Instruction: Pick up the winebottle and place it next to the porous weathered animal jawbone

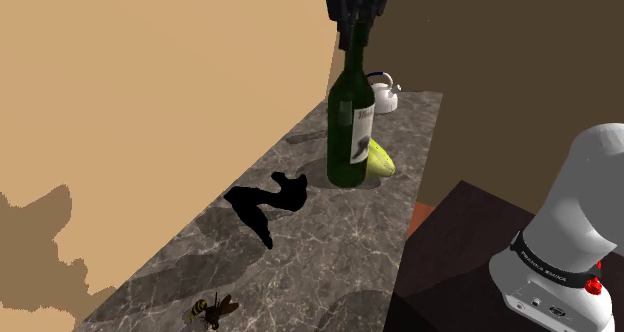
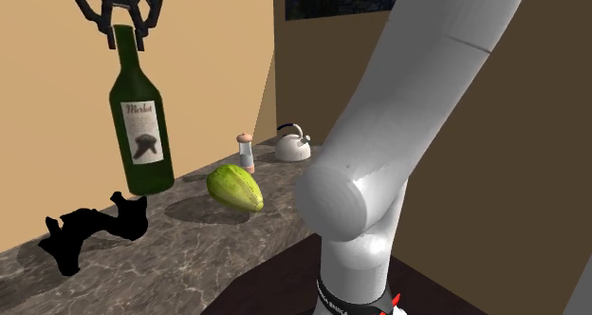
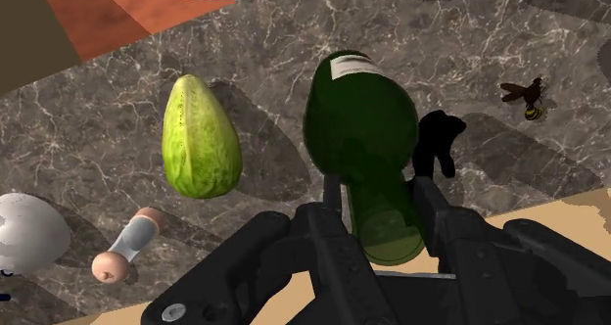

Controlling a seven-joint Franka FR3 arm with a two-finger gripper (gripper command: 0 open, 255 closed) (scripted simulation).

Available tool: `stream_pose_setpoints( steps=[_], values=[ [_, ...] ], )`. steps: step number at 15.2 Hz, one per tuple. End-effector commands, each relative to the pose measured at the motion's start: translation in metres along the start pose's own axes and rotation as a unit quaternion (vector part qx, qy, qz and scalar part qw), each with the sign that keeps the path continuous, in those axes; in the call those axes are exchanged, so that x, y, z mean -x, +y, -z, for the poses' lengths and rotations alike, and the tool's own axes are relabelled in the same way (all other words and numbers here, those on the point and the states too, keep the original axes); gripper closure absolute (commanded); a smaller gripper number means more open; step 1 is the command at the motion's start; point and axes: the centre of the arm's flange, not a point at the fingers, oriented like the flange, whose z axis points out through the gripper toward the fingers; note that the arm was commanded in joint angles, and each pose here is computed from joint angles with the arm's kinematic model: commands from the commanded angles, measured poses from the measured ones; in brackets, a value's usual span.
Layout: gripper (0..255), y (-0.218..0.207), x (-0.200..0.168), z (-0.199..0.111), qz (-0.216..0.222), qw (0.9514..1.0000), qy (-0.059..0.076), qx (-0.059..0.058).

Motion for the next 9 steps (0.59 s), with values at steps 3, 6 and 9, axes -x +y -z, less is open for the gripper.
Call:
stream_pose_setpoints(
  steps=[3,6,9],
  values=[
    [255,-0.053,0.010,-0.003,-0.001,1.0000,0.000,0.000],
    [255,-0.092,0.015,-0.004,-0.001,1.0000,0.000,0.000],
    [255,-0.131,0.021,-0.005,-0.001,1.0000,0.000,0.000]
  ],
)
